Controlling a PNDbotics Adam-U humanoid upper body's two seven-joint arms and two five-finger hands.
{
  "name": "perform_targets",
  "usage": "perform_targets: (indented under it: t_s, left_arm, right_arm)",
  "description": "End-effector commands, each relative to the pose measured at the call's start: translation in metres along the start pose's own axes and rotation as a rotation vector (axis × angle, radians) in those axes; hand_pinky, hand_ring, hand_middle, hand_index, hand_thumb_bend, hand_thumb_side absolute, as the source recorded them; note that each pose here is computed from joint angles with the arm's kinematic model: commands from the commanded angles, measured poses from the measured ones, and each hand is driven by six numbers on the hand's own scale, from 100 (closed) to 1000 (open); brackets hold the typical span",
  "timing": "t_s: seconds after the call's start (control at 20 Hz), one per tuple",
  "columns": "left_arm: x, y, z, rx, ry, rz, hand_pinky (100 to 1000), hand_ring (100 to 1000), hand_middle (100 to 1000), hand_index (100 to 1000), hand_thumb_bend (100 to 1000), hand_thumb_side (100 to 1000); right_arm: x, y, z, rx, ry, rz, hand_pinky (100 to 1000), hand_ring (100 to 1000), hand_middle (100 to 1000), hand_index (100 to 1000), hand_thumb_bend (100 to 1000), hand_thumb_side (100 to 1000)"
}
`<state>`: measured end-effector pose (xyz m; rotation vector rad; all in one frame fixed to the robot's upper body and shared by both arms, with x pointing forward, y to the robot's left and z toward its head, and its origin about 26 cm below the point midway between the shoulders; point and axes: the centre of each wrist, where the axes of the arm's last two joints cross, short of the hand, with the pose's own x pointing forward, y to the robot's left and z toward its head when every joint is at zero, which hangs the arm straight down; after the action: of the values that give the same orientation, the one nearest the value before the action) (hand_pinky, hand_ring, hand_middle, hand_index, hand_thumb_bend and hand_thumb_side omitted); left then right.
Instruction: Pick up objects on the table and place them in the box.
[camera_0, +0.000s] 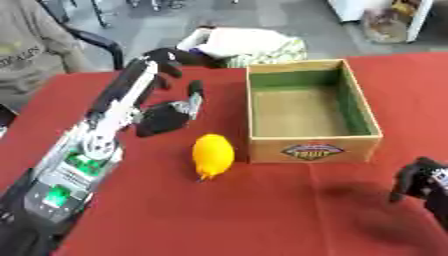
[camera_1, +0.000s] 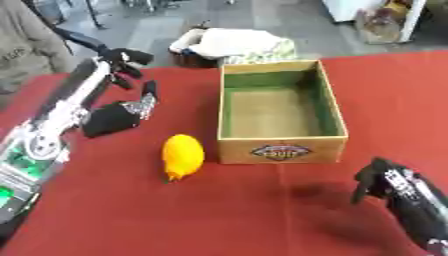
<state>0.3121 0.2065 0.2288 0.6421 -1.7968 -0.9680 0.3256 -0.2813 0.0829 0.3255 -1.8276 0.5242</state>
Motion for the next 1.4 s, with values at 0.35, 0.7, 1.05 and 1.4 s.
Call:
perform_targets:
  t_s: [0.35, 0.7, 1.05, 1.4]
  left_arm:
    - [0.008, 0.004, -0.010, -0.150, 0.010, -0.110, 718, 779, 803, 869, 100, 475]
    - [0.007, 0.001, -0.020, -0.262, 0.060, -0.176, 715, 774, 795, 868, 163, 528]
    - [0.004, -0.004, -0.027, -0.366, 0.107, -0.217, 715, 774, 794, 870, 210, 596]
    - [-0.003, -0.013, -0.034, -0.451, 0.148, -0.259, 730, 773, 809, 880, 277, 640]
  right_arm:
    - [0.009, -0.005, 0.000, 0.002, -0.015, 0.024, 426, 409, 384, 554, 100, 739]
    - [0.008, -0.004, 0.000, 0.006, -0.012, 0.024, 427, 409, 384, 554, 100, 740]
    - [0.008, -0.004, 0.000, 0.008, -0.011, 0.023, 426, 409, 384, 554, 100, 741]
    - [0.008, -0.004, -0.001, 0.011, -0.010, 0.023, 426, 410, 384, 554, 100, 742]
